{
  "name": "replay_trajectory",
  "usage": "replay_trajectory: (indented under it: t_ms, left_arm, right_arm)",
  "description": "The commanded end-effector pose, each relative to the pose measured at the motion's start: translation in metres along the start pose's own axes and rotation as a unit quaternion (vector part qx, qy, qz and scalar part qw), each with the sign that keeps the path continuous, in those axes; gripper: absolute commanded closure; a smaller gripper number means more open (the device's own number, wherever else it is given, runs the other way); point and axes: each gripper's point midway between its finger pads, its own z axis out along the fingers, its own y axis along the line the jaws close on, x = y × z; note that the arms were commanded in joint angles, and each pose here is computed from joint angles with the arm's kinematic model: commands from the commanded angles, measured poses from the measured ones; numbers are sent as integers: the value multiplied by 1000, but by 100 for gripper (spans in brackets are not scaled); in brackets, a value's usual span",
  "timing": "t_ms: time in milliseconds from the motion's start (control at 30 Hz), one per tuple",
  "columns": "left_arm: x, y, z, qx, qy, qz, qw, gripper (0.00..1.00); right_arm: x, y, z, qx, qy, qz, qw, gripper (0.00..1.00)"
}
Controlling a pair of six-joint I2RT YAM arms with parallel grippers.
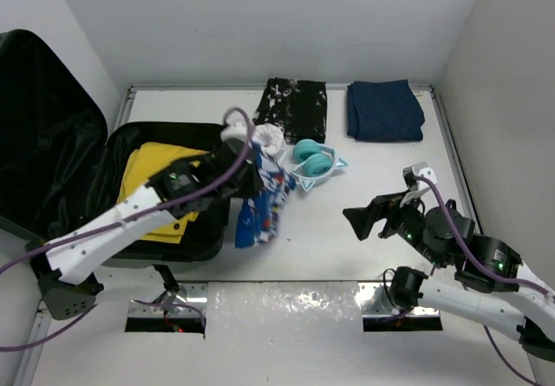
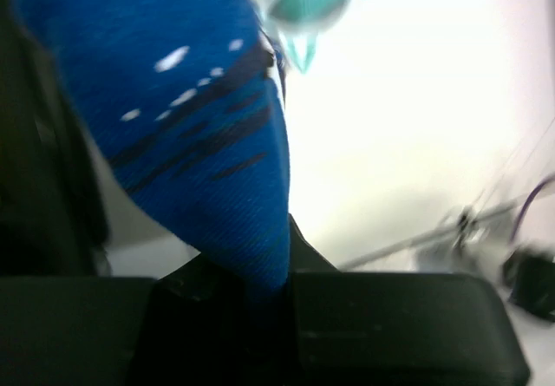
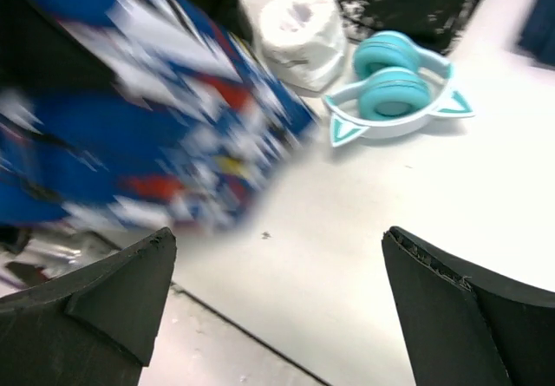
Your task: Pack the luggage
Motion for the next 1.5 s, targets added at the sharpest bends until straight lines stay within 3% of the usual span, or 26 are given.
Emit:
replay_trajectory:
  t_ms: [0, 133, 233, 300, 600, 700, 767, 833, 933, 1167, 1267, 1467]
  left_arm:
    - [-109, 18, -53, -21, -160, -59, 985, 100]
    - [-179, 36, -69, -17, -215, -112, 970, 100]
    - [-211, 55, -49, -24, -197, -130, 971, 100]
    - [-248, 91, -48, -53, -224, -177, 957, 100]
    - [-272, 229, -43, -122, -295, -346, 882, 100]
    - [-241, 258, -25, -127, -274, -396, 867, 100]
    - [-197, 273, -12, -145, -257, -426, 855, 100]
    - [-182, 292, -17, -166, -297, -451, 826, 100]
    - [-130, 312, -11, -186, -309, -483, 798, 100]
    - [-47, 330, -7, -233, -302, -545, 746, 100]
    - [-28, 329, -9, -233, -308, -576, 720, 100]
    - [15, 331, 7, -251, -273, -602, 707, 100]
  right_arm:
    - [-7, -13, 1, 43, 3, -33, 999, 1]
    - [-11, -12, 6, 52, 4, -46, 998, 1]
    - [-12, -13, 10, 62, 5, -54, 997, 1]
    - [-13, -17, 12, 74, 1, -60, 995, 1]
    - [-12, -26, 10, 93, -2, -71, 993, 1]
    - [-13, -30, 8, 98, -7, -73, 992, 1]
    - [-14, -30, 7, 96, -15, -70, 993, 1]
    - [-15, -29, 7, 93, -18, -69, 993, 1]
    - [-15, -24, 7, 82, -12, -71, 994, 1]
    - [-9, -22, 13, 79, -6, -75, 994, 1]
    - [-4, -20, 18, 78, 4, -80, 994, 1]
    - [3, -12, 26, 63, 13, -79, 995, 1]
